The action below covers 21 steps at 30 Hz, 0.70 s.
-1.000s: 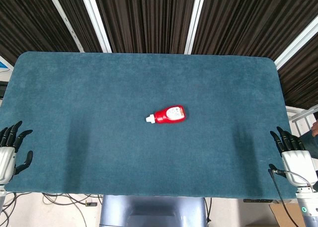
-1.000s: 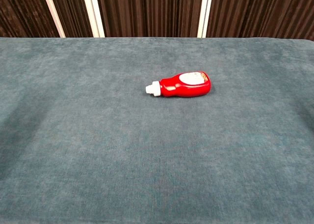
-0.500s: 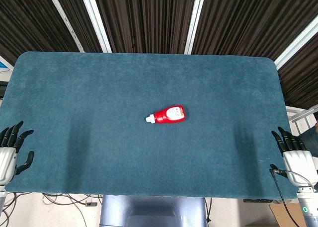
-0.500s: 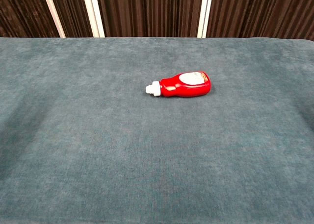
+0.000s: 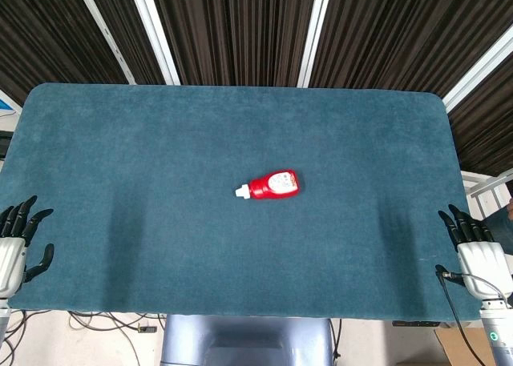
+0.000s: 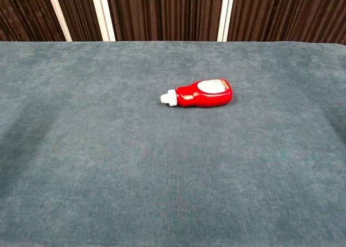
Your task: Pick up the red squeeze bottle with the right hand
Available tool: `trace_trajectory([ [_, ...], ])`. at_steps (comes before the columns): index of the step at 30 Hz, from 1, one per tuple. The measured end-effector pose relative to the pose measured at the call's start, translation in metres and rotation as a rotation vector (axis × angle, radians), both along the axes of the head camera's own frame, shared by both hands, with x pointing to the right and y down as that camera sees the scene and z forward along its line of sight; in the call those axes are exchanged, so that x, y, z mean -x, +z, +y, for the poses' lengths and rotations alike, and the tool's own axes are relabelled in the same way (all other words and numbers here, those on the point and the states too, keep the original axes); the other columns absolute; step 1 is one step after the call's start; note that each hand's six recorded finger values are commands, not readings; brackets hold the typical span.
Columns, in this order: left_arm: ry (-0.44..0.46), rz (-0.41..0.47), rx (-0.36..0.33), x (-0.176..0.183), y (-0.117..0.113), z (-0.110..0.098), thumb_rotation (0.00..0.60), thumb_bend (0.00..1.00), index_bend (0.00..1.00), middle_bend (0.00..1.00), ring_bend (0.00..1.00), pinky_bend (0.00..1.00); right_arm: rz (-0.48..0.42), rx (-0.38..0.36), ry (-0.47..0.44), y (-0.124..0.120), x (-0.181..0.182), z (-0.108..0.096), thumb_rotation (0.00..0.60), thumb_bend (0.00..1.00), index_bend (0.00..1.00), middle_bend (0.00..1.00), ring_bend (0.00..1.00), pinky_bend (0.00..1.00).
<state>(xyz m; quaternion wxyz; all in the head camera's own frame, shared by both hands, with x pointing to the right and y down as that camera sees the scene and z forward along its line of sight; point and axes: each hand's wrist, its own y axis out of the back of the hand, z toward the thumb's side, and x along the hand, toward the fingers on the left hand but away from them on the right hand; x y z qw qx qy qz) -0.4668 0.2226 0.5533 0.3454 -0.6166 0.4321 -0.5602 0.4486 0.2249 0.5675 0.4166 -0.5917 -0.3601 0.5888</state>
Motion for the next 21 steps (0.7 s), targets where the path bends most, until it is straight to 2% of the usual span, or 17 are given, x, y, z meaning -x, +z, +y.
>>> trace_trajectory([
  [5, 0.000, 0.008, 0.002, -0.003, 0.001, -0.001, 0.600, 0.45, 0.17, 0.00, 0.00, 0.00, -0.067, 0.034, 0.001, -0.001, 0.002, -0.004, 0.600, 0.14, 0.09, 0.07, 0.12, 0.18],
  [8, 0.003, 0.008, 0.012, -0.005, 0.003, 0.000, 0.600, 0.45, 0.17, 0.00, 0.00, 0.00, -0.117, 0.086, -0.012, 0.003, 0.007, -0.017, 0.600, 0.14, 0.09, 0.08, 0.12, 0.18],
  [14, 0.003, 0.007, 0.027, -0.007, 0.007, -0.001, 0.600, 0.45, 0.17, 0.00, 0.00, 0.00, -0.125, 0.224, -0.114, 0.028, 0.035, -0.059, 0.600, 0.14, 0.08, 0.07, 0.11, 0.18],
  [21, -0.029, 0.016, 0.041, -0.003, 0.007, -0.004, 0.600, 0.45, 0.17, 0.00, 0.00, 0.00, -0.101, 0.350, -0.255, 0.067, 0.103, -0.120, 0.600, 0.14, 0.08, 0.06, 0.11, 0.18],
])
